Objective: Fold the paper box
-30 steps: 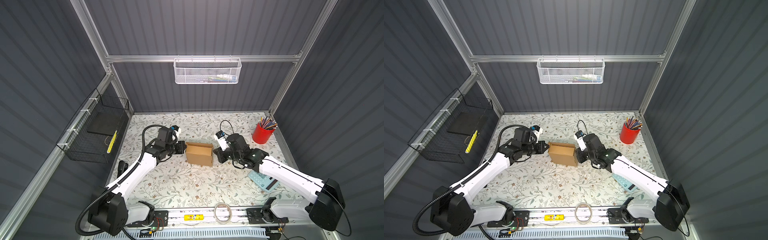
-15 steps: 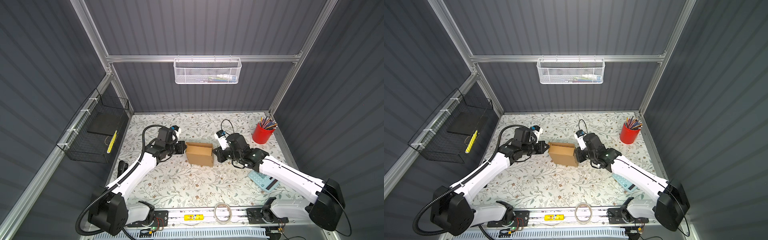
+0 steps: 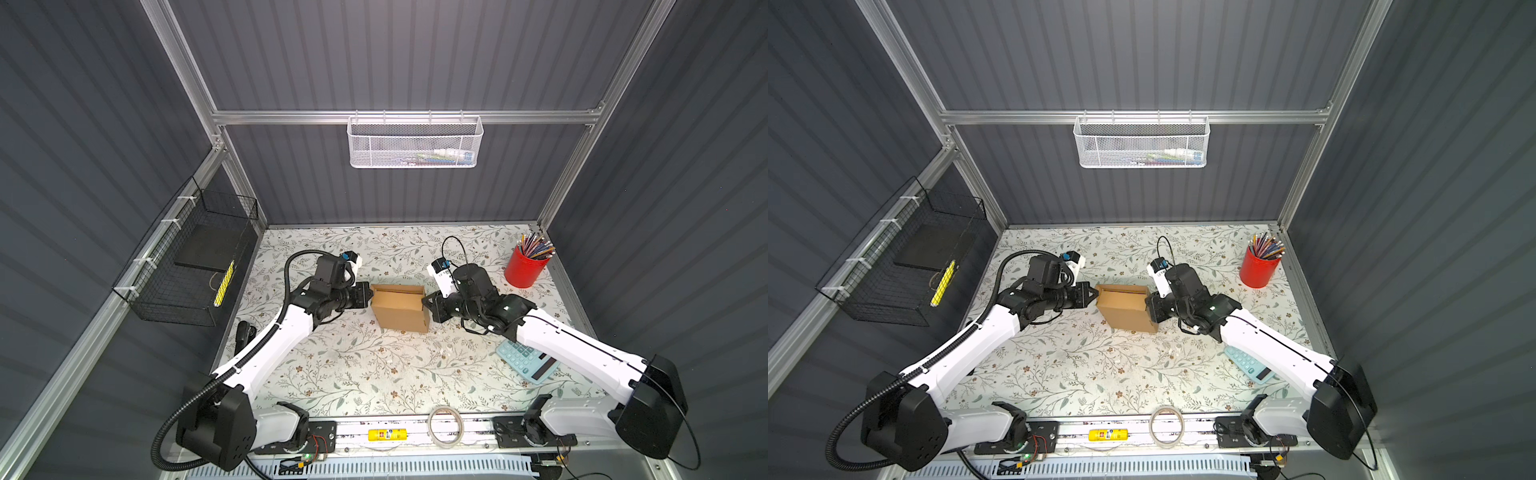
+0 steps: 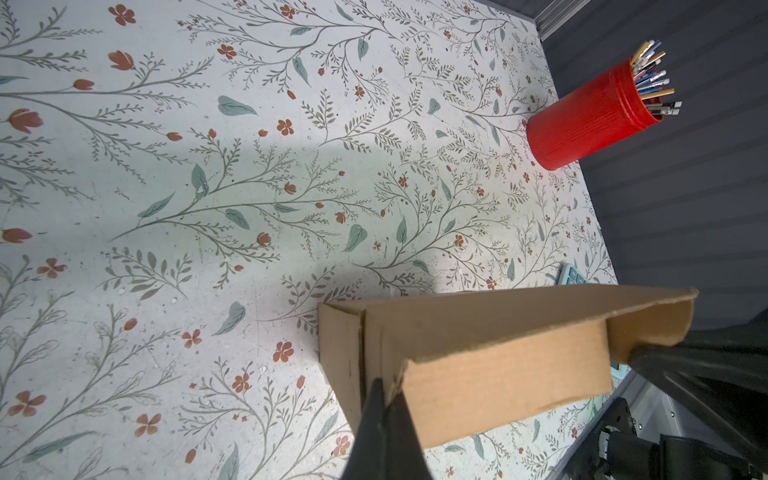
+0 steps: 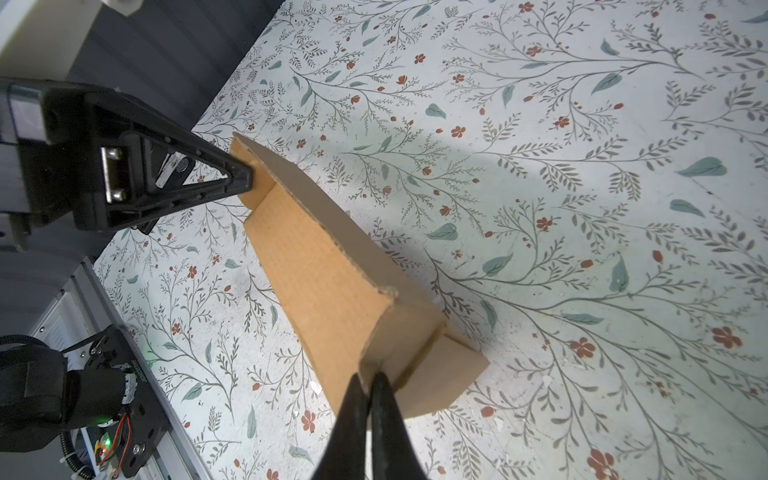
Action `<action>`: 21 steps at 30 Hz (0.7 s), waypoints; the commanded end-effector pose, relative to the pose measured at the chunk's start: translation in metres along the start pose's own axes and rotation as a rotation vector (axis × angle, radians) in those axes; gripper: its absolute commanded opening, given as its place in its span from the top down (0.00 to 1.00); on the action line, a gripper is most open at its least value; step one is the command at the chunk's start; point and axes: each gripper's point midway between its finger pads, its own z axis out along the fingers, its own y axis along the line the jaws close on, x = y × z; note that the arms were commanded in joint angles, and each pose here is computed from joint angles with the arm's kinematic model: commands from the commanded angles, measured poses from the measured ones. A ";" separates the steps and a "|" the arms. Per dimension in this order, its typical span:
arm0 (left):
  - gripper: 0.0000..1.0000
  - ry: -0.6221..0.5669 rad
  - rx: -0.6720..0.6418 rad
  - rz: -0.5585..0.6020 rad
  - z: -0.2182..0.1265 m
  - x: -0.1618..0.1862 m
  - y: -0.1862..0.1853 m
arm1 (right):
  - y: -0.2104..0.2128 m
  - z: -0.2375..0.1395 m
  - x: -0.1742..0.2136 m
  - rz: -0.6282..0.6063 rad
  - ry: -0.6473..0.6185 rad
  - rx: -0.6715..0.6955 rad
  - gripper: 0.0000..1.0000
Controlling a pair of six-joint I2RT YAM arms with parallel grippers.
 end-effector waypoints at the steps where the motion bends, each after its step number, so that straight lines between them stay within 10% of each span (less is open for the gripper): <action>1: 1.00 0.071 0.009 -0.023 0.003 0.014 -0.002 | 0.017 0.000 -0.019 0.006 -0.045 -0.070 0.92; 21: 1.00 0.073 0.001 -0.021 0.003 0.011 -0.004 | 0.016 0.006 -0.013 0.034 -0.029 -0.078 0.92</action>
